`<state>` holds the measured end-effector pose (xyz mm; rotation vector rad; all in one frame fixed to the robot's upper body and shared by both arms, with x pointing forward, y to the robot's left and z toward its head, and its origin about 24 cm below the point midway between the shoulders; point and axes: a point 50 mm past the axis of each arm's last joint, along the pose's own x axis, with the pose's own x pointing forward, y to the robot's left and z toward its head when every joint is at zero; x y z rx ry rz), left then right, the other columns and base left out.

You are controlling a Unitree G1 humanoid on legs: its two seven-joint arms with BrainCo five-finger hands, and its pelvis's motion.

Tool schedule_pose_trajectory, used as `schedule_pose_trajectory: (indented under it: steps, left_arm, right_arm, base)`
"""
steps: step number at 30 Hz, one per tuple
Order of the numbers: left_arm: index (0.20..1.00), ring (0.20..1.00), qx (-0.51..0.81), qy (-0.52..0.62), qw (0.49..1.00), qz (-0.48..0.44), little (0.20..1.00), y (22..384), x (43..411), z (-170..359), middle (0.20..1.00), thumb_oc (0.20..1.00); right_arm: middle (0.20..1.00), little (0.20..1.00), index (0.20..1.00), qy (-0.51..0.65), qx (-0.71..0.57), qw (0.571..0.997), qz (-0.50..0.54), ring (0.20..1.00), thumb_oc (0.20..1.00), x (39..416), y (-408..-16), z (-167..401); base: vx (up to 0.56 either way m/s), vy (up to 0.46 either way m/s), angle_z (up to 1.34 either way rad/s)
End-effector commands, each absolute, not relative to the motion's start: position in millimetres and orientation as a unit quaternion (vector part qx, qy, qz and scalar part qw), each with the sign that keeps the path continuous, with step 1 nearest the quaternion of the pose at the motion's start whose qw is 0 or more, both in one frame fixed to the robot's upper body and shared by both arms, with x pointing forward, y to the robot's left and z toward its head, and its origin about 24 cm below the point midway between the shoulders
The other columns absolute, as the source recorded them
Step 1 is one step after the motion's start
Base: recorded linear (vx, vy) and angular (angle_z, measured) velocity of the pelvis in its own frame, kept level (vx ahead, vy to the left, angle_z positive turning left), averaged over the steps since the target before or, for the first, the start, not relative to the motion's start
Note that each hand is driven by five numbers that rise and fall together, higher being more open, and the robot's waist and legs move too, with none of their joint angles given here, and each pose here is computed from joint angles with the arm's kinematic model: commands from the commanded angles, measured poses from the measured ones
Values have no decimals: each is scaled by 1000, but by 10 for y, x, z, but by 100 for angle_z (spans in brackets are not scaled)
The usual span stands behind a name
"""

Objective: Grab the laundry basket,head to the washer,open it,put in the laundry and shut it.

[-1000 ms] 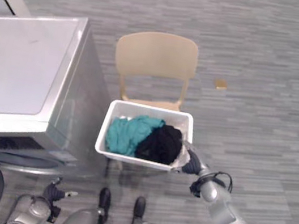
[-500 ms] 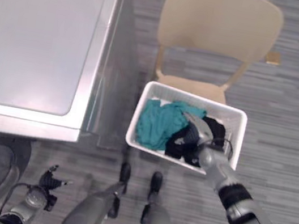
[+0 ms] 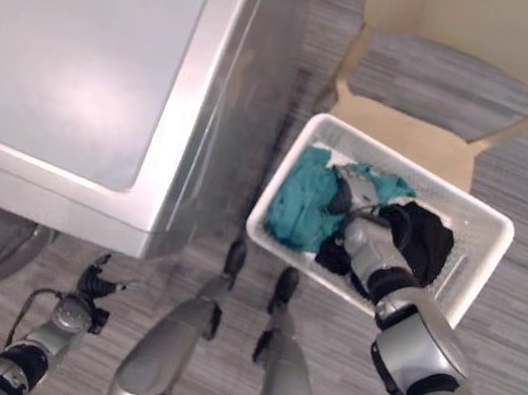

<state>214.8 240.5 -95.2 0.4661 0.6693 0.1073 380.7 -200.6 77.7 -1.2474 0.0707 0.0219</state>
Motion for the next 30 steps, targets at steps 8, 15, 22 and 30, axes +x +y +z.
schedule_pose_trajectory:
  steps: [8, 15, 22, 30]
  left_arm:
    - [1000, 1000, 228, 328, 914, 73, 1000, 2495, 2128, -931, 1000, 1000]
    - [1000, 1000, 187, 367, 907, 86, 1000, 2503, 1857, -1068, 1000, 1000]
    - [1000, 1000, 168, 404, 893, 105, 1000, 2590, 1574, -1164, 1000, 1000]
    - [1000, 1000, 149, 393, 900, 119, 1000, 2614, 1522, -1129, 1000, 1000]
  right_arm:
    - [200, 200, 200, 18, -409, 912, 14, 200, 200, 3527, -1862, 568]
    - [200, 200, 200, 11, -115, 993, -4, 200, 200, 3127, -1930, 480]
    - [200, 200, 200, -73, -39, 994, 68, 200, 200, 2841, -1878, 800]
    - [200, 200, 200, -127, -17, 983, 131, 200, 200, 2637, -1675, 975]
  base:
    - [7, -23, 15]
    - [70, 20, -5]
    - [96, 54, -21]
    - [-12, 25, -21]
